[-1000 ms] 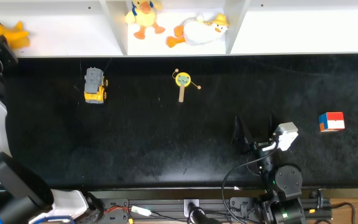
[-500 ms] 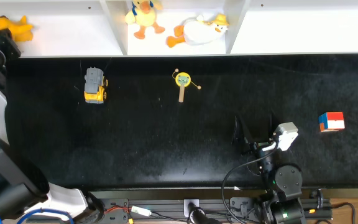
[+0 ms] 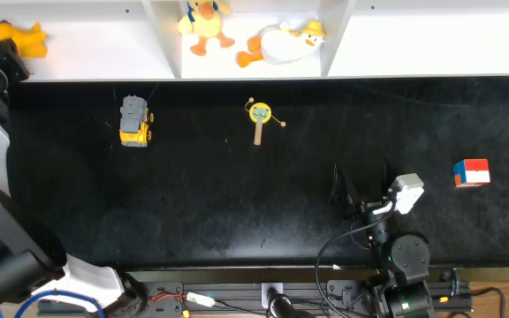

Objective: Store Toys

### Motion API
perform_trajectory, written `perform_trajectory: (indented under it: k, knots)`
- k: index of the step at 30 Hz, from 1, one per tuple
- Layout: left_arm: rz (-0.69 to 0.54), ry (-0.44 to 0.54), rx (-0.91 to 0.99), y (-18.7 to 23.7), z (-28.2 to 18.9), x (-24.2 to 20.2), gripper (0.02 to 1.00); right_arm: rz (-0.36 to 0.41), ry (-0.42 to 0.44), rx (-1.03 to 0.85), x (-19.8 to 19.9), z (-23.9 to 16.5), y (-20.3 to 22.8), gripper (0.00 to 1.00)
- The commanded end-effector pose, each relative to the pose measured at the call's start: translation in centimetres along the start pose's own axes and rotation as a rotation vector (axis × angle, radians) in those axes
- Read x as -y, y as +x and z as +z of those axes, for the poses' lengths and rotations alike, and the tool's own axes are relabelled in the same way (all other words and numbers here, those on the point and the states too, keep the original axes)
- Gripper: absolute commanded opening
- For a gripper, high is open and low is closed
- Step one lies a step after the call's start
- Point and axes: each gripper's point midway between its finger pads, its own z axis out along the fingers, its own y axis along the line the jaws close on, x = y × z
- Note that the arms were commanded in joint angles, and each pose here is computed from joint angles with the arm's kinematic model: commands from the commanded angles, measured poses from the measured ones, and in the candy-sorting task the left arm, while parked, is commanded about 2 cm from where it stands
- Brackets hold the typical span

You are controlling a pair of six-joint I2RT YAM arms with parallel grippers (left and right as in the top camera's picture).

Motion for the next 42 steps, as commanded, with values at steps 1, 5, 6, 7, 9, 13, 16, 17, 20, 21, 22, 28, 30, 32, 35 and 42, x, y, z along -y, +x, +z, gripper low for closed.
perform_trajectory:
  k: [1,5,6,7,9,13,16,17,20,21,22,28,30,32,35,42]
  knots:
    - [0.021,0.016,0.011,-0.1,0.9,0.4,0.316,-0.007,-0.008,-0.005,-0.1,0.0,0.4,0.996]
    - [0.028,0.019,0.026,-0.4,1.0,0.7,0.415,-0.007,-0.008,-0.005,-0.1,0.0,0.4,0.996]
    - [0.031,0.021,0.027,-0.5,1.0,0.8,0.448,-0.007,-0.008,-0.005,-0.1,0.0,0.4,0.996]
    - [0.034,0.023,0.030,-0.5,1.0,0.9,0.481,-0.007,-0.008,-0.005,-0.1,0.0,0.4,0.996]
    - [0.036,0.027,0.031,-0.6,1.1,1.1,0.553,-0.007,-0.008,-0.005,-0.1,0.0,0.4,0.993]
    - [0.040,0.031,0.036,-0.7,1.1,1.4,0.660,-0.007,-0.008,-0.005,-0.1,0.0,0.4,0.993]
    - [0.041,0.032,0.039,-0.7,1.3,1.4,0.691,-0.007,-0.008,-0.005,-0.1,0.0,0.4,0.993]
    - [0.041,0.032,0.039,-0.6,1.3,1.3,0.702,-0.007,-0.008,-0.005,-0.1,0.0,0.4,0.996]
    - [0.041,0.032,0.038,-0.6,1.4,1.3,0.801,-0.007,-0.008,-0.005,-0.1,0.0,0.4,0.996]
    - [0.041,0.032,0.038,-0.6,1.4,1.3,0.829,-0.007,-0.008,-0.005,-0.1,0.0,0.4,0.993]
    - [0.041,0.032,0.039,-0.6,1.4,1.3,0.849,-0.007,-0.008,-0.005,-0.1,0.0,0.4,0.996]
    - [0.045,0.032,0.053,-1.0,1.2,1.4,0.985,-0.007,-0.008,-0.005,-0.1,0.0,0.4,0.996]
    - [0.044,0.032,0.051,-1.2,0.8,1.5,0.998,-0.007,-0.008,-0.005,-0.1,0.0,0.4,0.996]
    - [0.043,0.032,0.045,-1.6,-0.1,1.7,0.998,-0.007,-0.008,-0.005,-0.1,0.0,0.4,0.996]
    - [0.042,0.027,0.020,-2.0,-2.3,2.1,0.998,-0.007,-0.008,-0.005,-0.1,0.0,0.4,0.996]
    - [0.096,0.025,-0.075,-1.7,-8.8,3.6,0.998,-0.007,-0.008,-0.005,-0.1,0.0,0.4,0.996]
